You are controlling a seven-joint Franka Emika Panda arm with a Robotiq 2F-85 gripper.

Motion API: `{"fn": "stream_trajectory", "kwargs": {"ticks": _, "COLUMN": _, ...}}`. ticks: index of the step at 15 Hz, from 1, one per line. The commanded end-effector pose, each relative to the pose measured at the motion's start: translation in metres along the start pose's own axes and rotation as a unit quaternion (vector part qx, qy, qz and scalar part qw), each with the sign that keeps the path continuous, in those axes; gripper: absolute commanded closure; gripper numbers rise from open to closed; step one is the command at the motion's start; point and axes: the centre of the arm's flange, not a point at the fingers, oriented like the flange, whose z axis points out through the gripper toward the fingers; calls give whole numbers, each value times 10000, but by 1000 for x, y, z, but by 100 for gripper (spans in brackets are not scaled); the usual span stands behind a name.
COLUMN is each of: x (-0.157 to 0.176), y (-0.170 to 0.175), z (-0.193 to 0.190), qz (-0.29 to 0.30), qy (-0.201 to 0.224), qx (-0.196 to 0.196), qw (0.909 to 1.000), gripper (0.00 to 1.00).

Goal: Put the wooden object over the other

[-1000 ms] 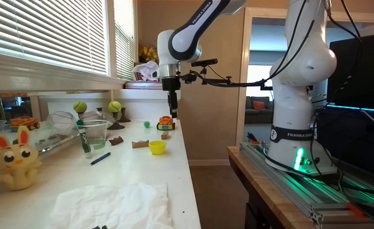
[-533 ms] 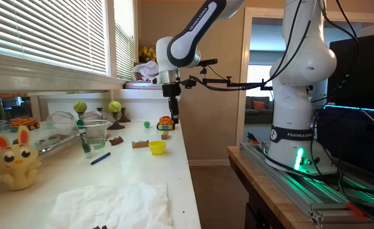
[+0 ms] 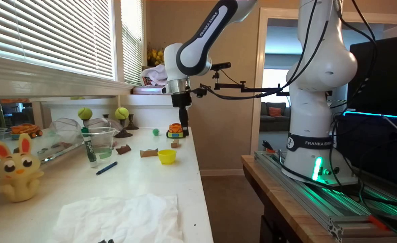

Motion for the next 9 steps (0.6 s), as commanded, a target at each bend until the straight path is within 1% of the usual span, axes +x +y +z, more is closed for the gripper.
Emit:
{"fn": "stream_trajectory", "kwargs": {"ticks": 1, "x": 6, "y": -5, "z": 3, "qz": 232, "qy": 251, "qx": -22, "qw": 9994, "gripper": 0}}
{"fn": "stream_trajectory", "kwargs": {"ticks": 6, "x": 8, "y": -7, "z": 7, "qz": 300, "qy": 676, "qx": -137, "qw": 9972, "gripper": 0}}
{"fn": "stream_trajectory", "kwargs": {"ticks": 9, "x": 8, "y": -6, "z": 15, "qz": 362, "qy": 758, "qx": -116, "qw": 9964, "gripper": 0}}
